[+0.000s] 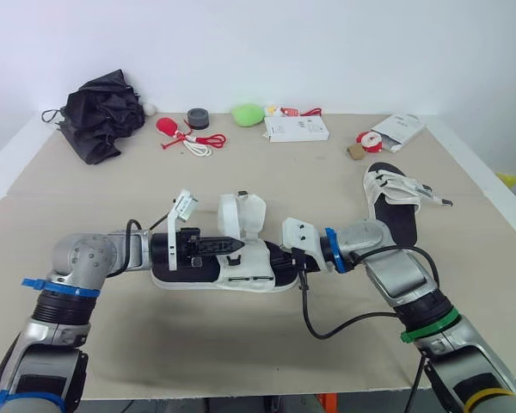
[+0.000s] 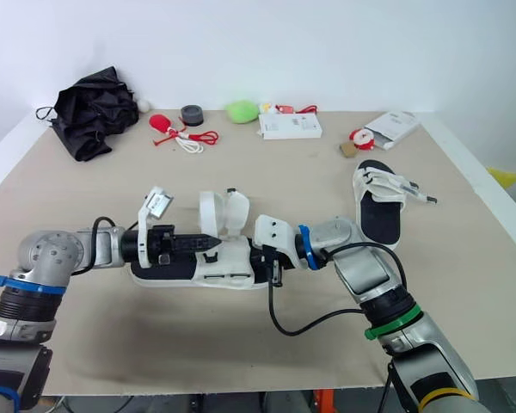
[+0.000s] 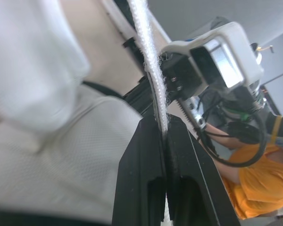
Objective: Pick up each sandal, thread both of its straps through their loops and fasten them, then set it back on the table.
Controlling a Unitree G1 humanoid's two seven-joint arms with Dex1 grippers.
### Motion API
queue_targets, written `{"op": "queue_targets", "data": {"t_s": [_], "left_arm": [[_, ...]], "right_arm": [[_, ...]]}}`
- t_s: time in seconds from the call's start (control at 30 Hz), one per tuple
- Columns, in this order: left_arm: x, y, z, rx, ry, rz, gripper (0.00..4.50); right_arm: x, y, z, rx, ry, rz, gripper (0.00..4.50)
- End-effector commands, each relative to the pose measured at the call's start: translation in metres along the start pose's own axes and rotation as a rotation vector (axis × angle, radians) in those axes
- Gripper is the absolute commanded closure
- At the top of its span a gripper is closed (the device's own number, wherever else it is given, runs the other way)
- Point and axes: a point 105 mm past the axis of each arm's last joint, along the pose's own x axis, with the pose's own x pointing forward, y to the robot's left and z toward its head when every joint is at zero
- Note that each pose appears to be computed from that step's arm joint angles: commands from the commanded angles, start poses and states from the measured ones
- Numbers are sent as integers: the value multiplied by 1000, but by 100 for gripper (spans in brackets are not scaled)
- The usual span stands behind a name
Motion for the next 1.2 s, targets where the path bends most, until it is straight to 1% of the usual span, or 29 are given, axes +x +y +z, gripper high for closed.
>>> {"op": "queue_targets", "data": {"t_s": [0.03, 0.17, 0.3, 0.4, 0.47, 0.57, 0.63, 0.77, 0.83, 0.9, 0.93, 0.97, 1.0, 1.03, 1.07, 1.1, 1.13, 1.17, 1.2], "left_arm": [[-3, -14, 2, -16, -3, -62, 443], [-7, -13, -6, -44, 22, -51, 443], [-12, -5, -23, 3, 79, 16, 443], [-11, -7, -30, 29, 112, 17, 443], [-9, -8, -35, 72, 140, 19, 443], [-7, -7, -38, 133, 153, 27, 443], [-3, -8, -37, 223, 138, 28, 443], [-1, -15, -29, 318, 88, 2, 443], [-4, -21, -31, 362, 97, -24, 443], [-9, -14, -34, 465, 120, 17, 443], [-11, -7, -31, 515, 117, 61, 418], [-13, -2, -28, 551, 113, 91, 384], [-15, 1, -26, 573, 105, 102, 331], [-16, 2, -24, 598, 100, 108, 313], [-17, 4, -21, 622, 92, 119, 285], [-19, 4, -17, 635, 82, 126, 249], [-21, 2, -13, 655, 81, 126, 196], [-22, 1, -11, 668, 81, 124, 167], [-24, -4, -9, 677, 82, 106, 147]], "right_arm": [[7, 11, -34, 102, 103, 22, 450], [7, 11, -35, 105, 102, 20, 450], [8, 11, -35, 102, 102, 21, 450], [9, 10, -35, 101, 101, 23, 450], [9, 10, -35, 99, 101, 23, 450], [9, 10, -34, 97, 101, 23, 450], [10, 10, -34, 96, 99, 23, 450], [10, 10, -34, 96, 100, 23, 450], [10, 10, -34, 97, 98, 24, 450], [10, 10, -34, 97, 96, 24, 450], [11, 10, -34, 96, 96, 25, 450], [11, 10, -34, 95, 95, 25, 450], [11, 9, -34, 94, 95, 25, 450], [11, 9, -33, 94, 94, 25, 450], [11, 9, -33, 93, 94, 25, 450], [11, 9, -33, 92, 93, 25, 450], [11, 8, -33, 91, 92, 26, 450], [11, 8, -33, 91, 92, 26, 450], [11, 8, -33, 90, 91, 26, 450]]}}
